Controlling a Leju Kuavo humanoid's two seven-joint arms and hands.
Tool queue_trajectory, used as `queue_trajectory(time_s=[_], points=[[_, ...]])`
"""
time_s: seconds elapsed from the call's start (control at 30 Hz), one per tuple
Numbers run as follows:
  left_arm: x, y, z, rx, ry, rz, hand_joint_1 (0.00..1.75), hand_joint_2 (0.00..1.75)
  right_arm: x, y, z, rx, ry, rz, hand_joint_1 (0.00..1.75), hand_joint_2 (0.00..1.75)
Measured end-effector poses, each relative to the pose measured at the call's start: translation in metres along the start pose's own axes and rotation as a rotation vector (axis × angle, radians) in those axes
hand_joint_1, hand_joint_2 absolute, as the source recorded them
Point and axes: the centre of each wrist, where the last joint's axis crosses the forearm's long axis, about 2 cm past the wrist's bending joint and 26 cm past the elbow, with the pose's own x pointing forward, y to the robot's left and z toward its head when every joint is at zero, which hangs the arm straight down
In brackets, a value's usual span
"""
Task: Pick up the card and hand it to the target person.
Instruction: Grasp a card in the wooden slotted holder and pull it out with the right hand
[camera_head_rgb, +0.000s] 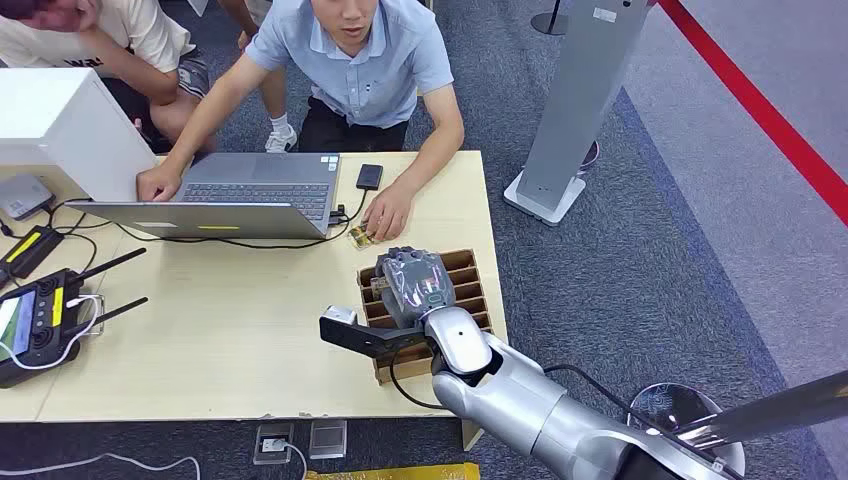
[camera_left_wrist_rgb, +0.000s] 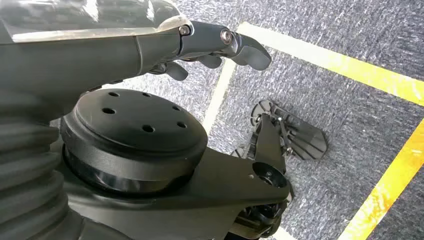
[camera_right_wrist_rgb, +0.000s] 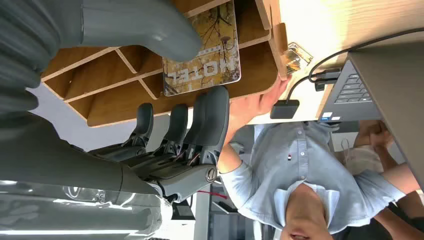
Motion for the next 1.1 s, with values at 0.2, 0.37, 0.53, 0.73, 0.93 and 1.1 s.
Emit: queue_trajectory(time_s=[0.2,0.37,0.53,0.73,0.93,1.1], points=[[0.0001,0.0000,0.0000,0.000,0.001,-0.001,0.00,1.75,-0.0021,0.0036,0.0004,0.015,0.010,0.000,0.96,1.75],[0.0002,-0.0001,0.0001,0.000,0.001,-0.001,0.00,1.75,-0.0040,0.0061,0.0004,0.024,0.018,0.003,0.96,1.75],[0.0003,-0.0001,0.0001,0.000,0.001,-0.001,0.00,1.75,-0.0051,0.0073,0.0004,0.028,0.022,0.007,0.96,1.75],[0.0003,-0.0001,0.0001,0.000,0.001,-0.001,0.00,1.75,-0.0056,0.0081,0.0003,0.031,0.024,0.009,0.99,1.75],[0.0008,-0.0002,0.0002,0.000,0.002,-0.001,0.00,1.75,-0.0059,0.0086,-0.0002,0.034,0.026,0.010,0.98,1.75],[0.0006,-0.0001,0.0001,0.000,0.002,-0.002,0.00,1.75,-0.0060,0.0087,-0.0009,0.037,0.033,0.003,1.31,1.75]])
